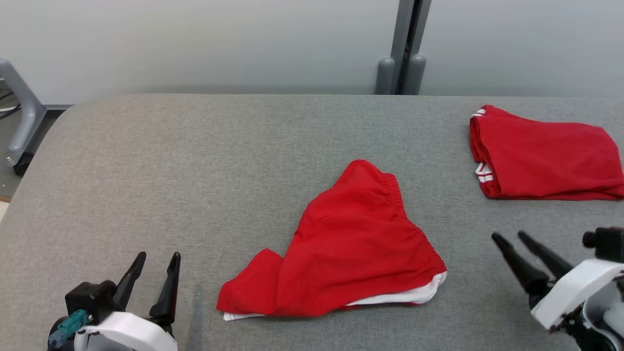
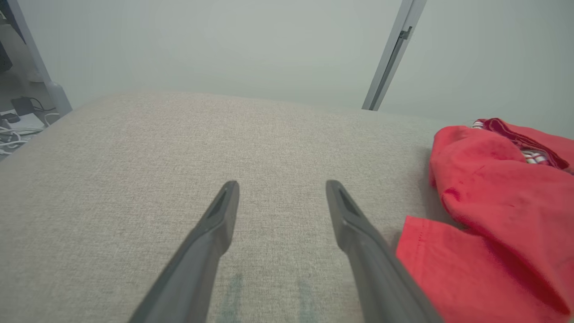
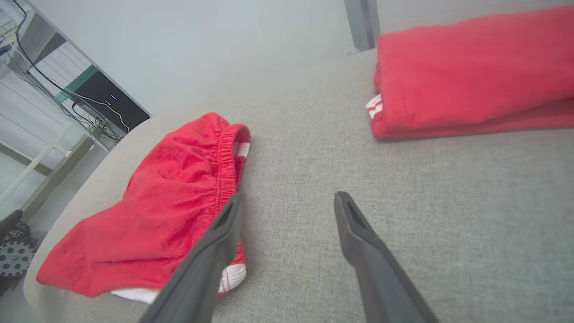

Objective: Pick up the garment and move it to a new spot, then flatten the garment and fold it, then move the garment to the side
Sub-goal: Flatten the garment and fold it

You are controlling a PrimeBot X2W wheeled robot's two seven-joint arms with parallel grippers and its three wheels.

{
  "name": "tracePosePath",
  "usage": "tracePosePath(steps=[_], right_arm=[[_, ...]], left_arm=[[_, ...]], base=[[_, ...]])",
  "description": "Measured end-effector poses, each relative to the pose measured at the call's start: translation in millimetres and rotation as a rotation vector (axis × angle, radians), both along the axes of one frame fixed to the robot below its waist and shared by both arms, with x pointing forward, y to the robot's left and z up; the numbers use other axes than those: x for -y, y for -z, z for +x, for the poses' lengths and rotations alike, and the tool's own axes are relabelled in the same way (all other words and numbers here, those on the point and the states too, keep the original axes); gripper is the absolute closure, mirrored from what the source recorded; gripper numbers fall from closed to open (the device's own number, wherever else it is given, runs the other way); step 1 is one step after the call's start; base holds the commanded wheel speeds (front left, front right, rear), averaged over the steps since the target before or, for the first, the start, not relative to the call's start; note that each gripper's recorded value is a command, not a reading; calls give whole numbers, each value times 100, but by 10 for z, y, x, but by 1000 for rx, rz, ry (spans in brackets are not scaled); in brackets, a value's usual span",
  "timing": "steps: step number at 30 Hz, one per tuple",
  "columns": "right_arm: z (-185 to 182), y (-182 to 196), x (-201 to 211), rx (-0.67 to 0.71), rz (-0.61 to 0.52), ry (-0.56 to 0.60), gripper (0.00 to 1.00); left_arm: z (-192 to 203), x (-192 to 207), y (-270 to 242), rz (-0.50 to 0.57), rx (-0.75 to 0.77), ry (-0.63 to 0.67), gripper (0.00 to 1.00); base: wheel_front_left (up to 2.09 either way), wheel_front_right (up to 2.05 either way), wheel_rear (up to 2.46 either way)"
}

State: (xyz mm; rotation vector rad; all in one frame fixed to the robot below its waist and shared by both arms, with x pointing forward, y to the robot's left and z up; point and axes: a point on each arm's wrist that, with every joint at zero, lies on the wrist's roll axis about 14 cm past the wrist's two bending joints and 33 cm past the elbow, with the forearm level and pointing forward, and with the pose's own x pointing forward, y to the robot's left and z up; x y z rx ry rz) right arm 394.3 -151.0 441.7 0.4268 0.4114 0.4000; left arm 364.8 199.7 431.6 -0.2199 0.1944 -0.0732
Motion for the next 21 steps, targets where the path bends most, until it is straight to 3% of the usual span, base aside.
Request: tracePosePath(steps=[6, 11, 21], right_arm=[[180, -349, 99, 179, -14, 54, 0], [258, -703, 14, 337, 58, 134, 0], [97, -586, -211, 359, 43, 135, 0]], left_arm=[[44, 70, -59, 10, 7, 31, 0], [-17, 165, -66, 18, -28, 85, 0], [-308, 330, 155, -3, -203, 198, 0]], base=[[0, 0, 0], [0, 0, 0], [0, 0, 0]])
